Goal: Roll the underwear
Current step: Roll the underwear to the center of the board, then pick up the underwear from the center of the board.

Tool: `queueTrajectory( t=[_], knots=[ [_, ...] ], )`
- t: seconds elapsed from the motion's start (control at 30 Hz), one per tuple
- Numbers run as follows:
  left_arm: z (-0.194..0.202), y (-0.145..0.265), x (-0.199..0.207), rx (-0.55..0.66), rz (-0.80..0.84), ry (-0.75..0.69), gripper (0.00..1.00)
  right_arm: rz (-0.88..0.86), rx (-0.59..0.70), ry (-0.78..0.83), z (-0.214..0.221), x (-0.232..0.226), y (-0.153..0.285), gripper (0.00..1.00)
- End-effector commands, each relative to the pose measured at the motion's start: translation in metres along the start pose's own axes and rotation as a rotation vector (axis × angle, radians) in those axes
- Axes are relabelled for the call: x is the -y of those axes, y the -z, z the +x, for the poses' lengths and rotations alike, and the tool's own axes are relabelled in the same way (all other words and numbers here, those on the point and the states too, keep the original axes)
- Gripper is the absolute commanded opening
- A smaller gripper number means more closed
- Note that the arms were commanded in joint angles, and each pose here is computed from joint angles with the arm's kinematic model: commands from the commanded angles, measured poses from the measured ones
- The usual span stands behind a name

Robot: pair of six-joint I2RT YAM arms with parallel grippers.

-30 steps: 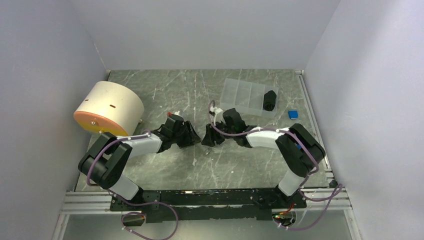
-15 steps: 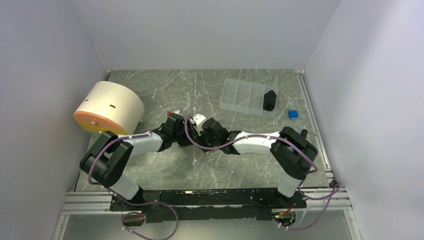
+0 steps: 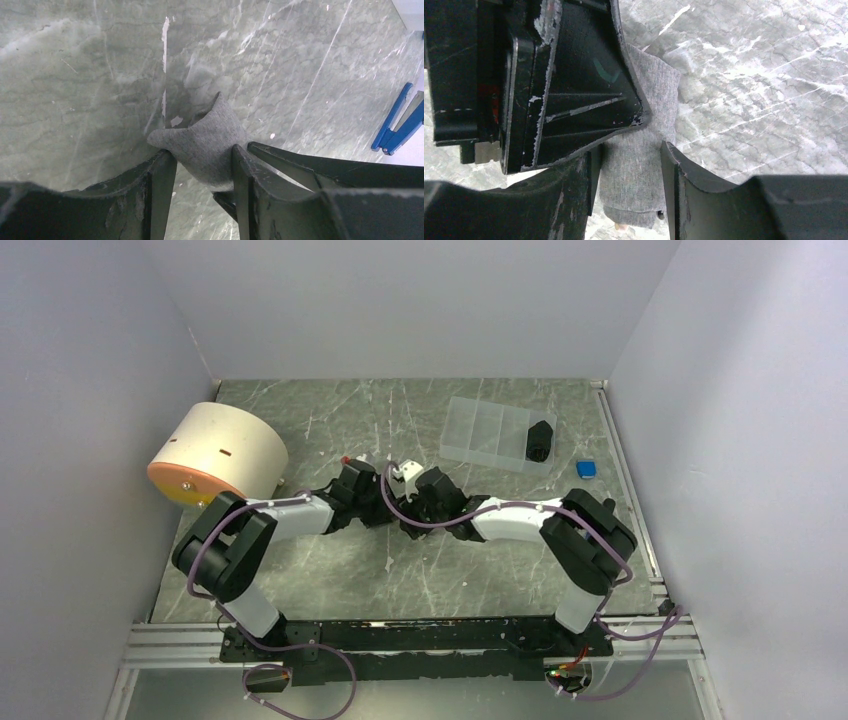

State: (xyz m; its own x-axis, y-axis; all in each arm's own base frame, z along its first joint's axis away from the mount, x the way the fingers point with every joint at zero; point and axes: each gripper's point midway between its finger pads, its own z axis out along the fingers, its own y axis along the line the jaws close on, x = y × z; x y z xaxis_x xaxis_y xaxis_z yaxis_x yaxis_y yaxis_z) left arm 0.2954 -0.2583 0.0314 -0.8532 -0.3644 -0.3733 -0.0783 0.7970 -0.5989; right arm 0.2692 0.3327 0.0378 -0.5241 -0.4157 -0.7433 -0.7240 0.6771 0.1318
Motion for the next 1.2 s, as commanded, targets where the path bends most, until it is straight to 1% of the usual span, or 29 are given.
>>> queueTrajectory(
  t=[0.0,0.13,0.37,0.53,0.63,0.73,0.77,0.83,0.9,0.97,1.03,1.07,1.17],
  knots=[
    [0.013,-0.005,-0.024,-0.047,-0.092,-0.028,0.5,0.016,-0.068,0.032,0.013,0.003,-0.004,0.52],
    [0.016,-0.006,-0.025,-0.053,-0.094,-0.025,0.48,0.03,-0.092,0.05,0.017,0.002,-0.009,0.53],
    [0.014,-0.007,-0.024,-0.054,-0.099,-0.027,0.48,0.151,-0.126,0.116,0.024,0.013,-0.017,0.55],
    [0.014,-0.006,-0.024,-0.058,-0.1,-0.022,0.48,0.259,-0.197,0.171,0.044,0.029,-0.021,0.55],
    [0.016,-0.006,-0.024,-0.064,-0.094,-0.02,0.49,0.256,-0.203,0.182,0.05,0.03,-0.02,0.55],
    [0.016,-0.006,-0.024,-0.066,-0.091,-0.011,0.5,0.224,-0.2,0.171,0.053,0.025,-0.021,0.52],
    [0.015,-0.005,-0.026,-0.064,-0.093,-0.004,0.52,0.215,-0.202,0.163,0.055,0.023,-0.021,0.49],
    [0.012,-0.002,-0.03,-0.053,-0.097,0.016,0.59,0.212,-0.204,0.146,0.057,0.022,-0.02,0.38],
    [0.007,0.004,-0.037,-0.042,-0.091,0.049,0.62,0.247,-0.198,0.123,0.058,0.027,-0.016,0.22],
    [-0.002,0.014,-0.046,-0.018,-0.075,0.1,0.68,0.286,-0.171,0.084,0.051,0.034,-0.009,0.09],
    [-0.007,0.025,-0.052,0.007,-0.067,0.127,0.72,0.305,-0.138,0.046,0.041,0.04,-0.002,0.01],
    [-0.01,0.03,-0.054,0.021,-0.071,0.13,0.73,0.309,-0.119,0.032,0.034,0.041,0.001,0.0],
    [-0.017,0.044,-0.056,0.06,-0.079,0.129,0.76,0.298,-0.04,-0.006,0.005,0.042,0.014,0.0]
  ],
)
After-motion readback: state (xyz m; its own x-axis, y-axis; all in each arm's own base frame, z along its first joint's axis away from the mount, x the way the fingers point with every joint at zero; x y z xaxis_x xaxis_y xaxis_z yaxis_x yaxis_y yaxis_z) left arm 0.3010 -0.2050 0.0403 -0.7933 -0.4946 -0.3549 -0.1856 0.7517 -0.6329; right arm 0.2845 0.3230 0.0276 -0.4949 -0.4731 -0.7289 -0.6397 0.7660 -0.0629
